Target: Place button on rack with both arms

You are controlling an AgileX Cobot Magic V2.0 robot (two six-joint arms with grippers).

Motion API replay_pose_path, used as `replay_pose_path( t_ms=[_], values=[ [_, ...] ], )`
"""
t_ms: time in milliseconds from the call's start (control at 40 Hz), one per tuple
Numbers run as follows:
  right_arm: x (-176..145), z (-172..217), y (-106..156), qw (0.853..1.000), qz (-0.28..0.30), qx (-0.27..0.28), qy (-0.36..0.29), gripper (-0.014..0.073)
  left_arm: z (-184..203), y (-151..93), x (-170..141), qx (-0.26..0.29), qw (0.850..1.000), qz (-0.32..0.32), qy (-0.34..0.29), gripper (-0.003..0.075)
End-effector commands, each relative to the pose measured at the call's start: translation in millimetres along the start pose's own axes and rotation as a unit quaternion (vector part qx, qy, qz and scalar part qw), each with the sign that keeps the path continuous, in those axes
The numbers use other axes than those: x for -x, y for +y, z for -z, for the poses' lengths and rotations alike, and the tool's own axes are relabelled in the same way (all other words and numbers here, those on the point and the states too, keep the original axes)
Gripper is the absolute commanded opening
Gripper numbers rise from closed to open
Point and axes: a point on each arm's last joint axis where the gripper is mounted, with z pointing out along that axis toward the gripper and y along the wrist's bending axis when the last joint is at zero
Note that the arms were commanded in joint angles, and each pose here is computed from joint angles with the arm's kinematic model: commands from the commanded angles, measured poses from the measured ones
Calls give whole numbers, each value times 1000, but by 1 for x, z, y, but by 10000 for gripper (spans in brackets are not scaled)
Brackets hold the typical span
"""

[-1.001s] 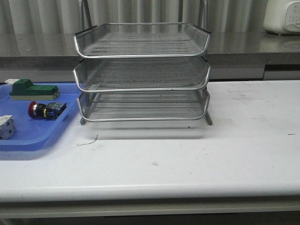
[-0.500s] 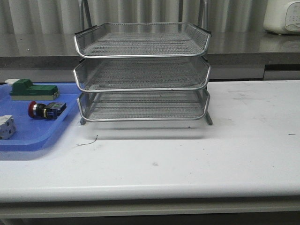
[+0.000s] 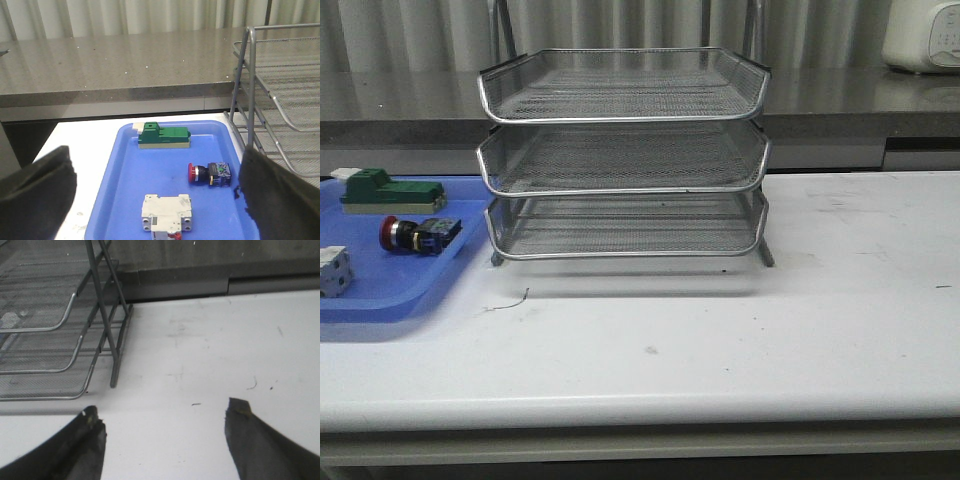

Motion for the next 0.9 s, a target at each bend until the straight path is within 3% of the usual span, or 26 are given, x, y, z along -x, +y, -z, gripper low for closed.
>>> replay_pose_path(
  t_ms=[0, 275, 475, 651, 876],
  values=[
    [23, -24, 2, 999, -53, 4, -1, 527, 1, 1, 18, 4, 999, 4, -51, 584],
    [39, -103, 10, 987, -122, 15, 100, 527, 1, 1, 18, 4, 999, 4, -51, 545],
    [41, -156, 39, 975, -149, 52, 154, 527, 1, 1, 18, 4, 999, 4, -51, 545],
    [41, -188, 63, 965, -167, 81, 184, 527, 1, 1, 18, 4, 999, 4, -52, 545],
    [34, -220, 72, 948, -209, 97, 219, 526, 1, 1, 18, 4, 999, 4, -52, 545]
  ],
)
